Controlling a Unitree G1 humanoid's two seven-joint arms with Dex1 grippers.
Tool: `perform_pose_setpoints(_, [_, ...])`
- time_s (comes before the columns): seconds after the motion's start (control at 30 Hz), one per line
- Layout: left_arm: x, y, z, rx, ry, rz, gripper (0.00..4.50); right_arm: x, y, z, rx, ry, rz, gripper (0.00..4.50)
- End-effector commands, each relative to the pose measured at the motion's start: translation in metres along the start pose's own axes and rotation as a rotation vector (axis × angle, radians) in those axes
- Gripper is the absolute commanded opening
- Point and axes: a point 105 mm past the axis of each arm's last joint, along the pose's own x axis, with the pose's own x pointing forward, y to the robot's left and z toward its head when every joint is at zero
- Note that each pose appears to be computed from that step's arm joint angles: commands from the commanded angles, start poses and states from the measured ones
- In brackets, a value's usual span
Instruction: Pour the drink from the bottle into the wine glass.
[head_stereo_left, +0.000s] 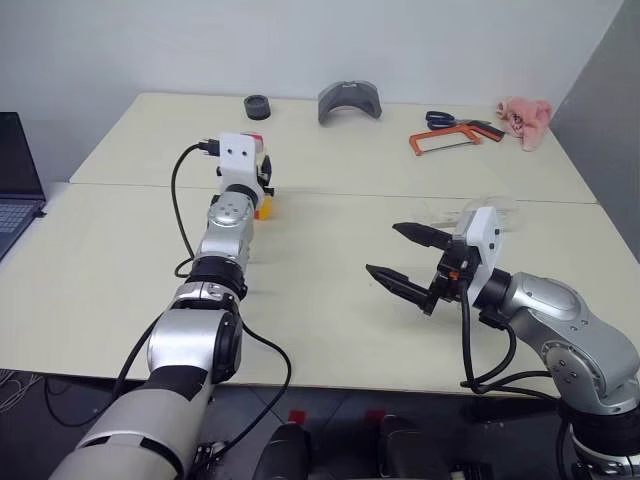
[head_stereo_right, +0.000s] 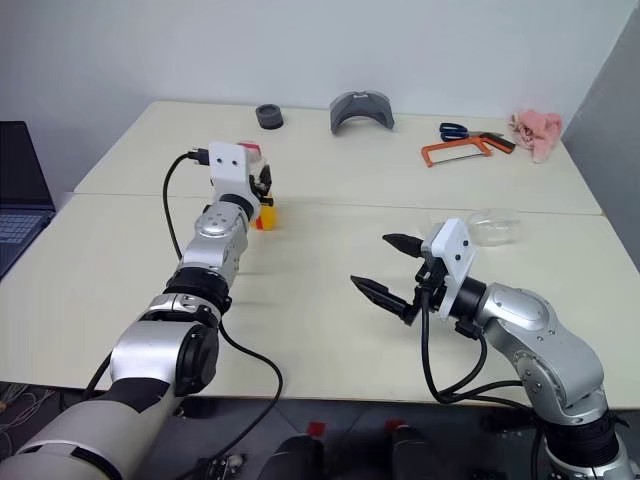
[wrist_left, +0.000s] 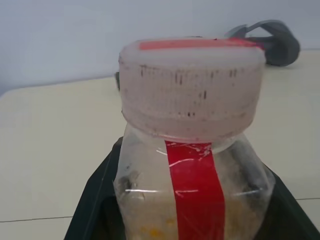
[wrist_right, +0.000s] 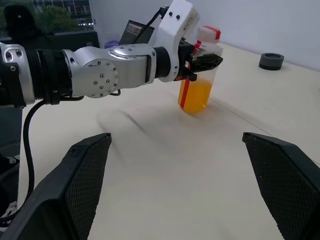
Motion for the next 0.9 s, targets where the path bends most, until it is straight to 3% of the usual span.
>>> perform_pose_setpoints(0.03, [-0.004, -0.033, 0.03, -0.045, -0.144, -0.196, 1.83, -0.009, -0.002, 0.016, -0.056, -0.036, -0.03, 4.5])
perform_pose_setpoints(0.27, [-0.062, -0.109, 0.042, -0.095, -0.235, -0.836, 1.82, -0.029, 0.0, 0.024, -0.105, -0.04, -0.093, 4.5])
perform_pose_setpoints(0.5, [-0.116, -0.143, 0.039, -0.077, -0.188, -1.316, 1.81, -0.034, 0.008, 0.044, -0.086, -0.077, -0.107, 4.5])
perform_pose_setpoints(0.67, [-0.131, -0.157, 0.036, -0.046, -0.178, -1.472, 1.81, -0.016, 0.007, 0.045, -0.062, -0.076, -0.132, 4.5])
perform_pose_setpoints(0.9, [-0.133, -0.167, 0.034, -0.019, -0.191, -1.52, 1.81, 0.0, 0.009, 0.037, -0.047, -0.07, -0.146, 4.5])
